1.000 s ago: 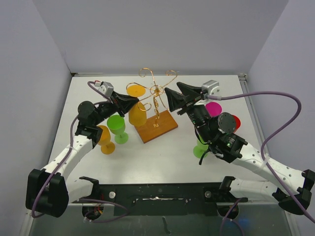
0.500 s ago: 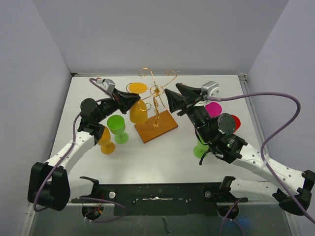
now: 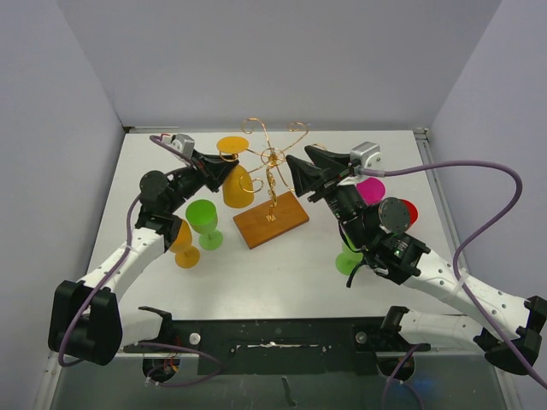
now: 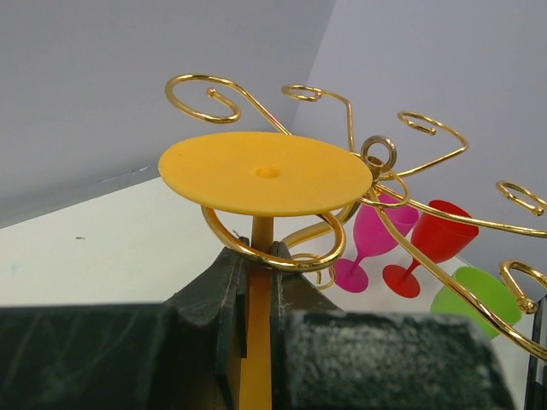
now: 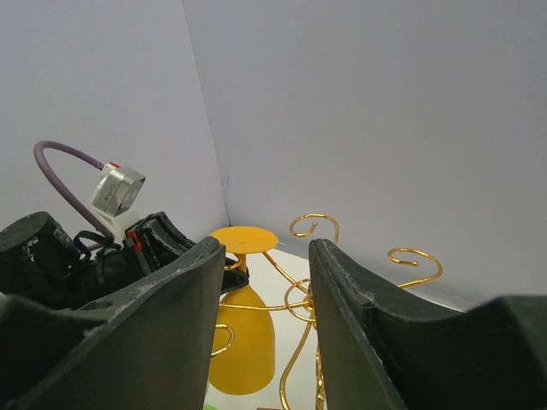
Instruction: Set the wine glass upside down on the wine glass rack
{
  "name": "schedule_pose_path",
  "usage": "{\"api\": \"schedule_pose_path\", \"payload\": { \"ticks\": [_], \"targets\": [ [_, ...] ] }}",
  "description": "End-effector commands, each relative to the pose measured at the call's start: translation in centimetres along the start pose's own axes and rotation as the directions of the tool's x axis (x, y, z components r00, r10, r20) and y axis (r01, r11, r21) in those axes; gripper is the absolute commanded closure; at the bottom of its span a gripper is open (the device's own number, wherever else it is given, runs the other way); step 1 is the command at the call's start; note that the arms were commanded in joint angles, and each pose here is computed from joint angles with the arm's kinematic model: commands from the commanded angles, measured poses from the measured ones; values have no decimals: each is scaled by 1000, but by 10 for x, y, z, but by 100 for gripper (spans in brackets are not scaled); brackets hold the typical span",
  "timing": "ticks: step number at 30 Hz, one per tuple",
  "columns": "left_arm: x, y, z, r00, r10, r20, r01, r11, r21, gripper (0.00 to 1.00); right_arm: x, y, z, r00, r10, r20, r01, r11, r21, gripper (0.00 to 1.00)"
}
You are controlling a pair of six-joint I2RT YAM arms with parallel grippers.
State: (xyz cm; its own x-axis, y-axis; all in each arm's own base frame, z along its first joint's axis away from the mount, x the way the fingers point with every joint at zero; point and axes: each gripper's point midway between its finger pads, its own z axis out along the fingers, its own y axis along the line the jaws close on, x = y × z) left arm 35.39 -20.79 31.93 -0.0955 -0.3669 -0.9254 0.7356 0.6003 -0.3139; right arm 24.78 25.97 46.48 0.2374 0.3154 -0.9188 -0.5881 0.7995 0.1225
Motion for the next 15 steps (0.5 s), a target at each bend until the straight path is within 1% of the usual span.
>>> {"api": "schedule_pose_path", "payload": {
  "ticks": [1, 7, 9, 15],
  "targets": [
    [-43, -8, 5, 990, 63, 129, -63, 998, 1, 100, -30, -1, -3, 995, 45, 91, -45, 999, -11, 55],
    [-48, -1, -6, 980, 83, 181, -71, 995, -72, 100, -31, -2, -3, 995, 48, 91, -47, 999, -8, 55],
    [-51, -3, -10, 976, 92, 200, -79, 994, -72, 100, -31, -1, -3, 995, 52, 91, -51, 999, -10, 55],
    [-45, -9, -15, 975, 100, 198, -93, 995, -46, 100, -31, -1, -4, 994, 54, 91, -53, 999, -11, 55]
  ]
}}
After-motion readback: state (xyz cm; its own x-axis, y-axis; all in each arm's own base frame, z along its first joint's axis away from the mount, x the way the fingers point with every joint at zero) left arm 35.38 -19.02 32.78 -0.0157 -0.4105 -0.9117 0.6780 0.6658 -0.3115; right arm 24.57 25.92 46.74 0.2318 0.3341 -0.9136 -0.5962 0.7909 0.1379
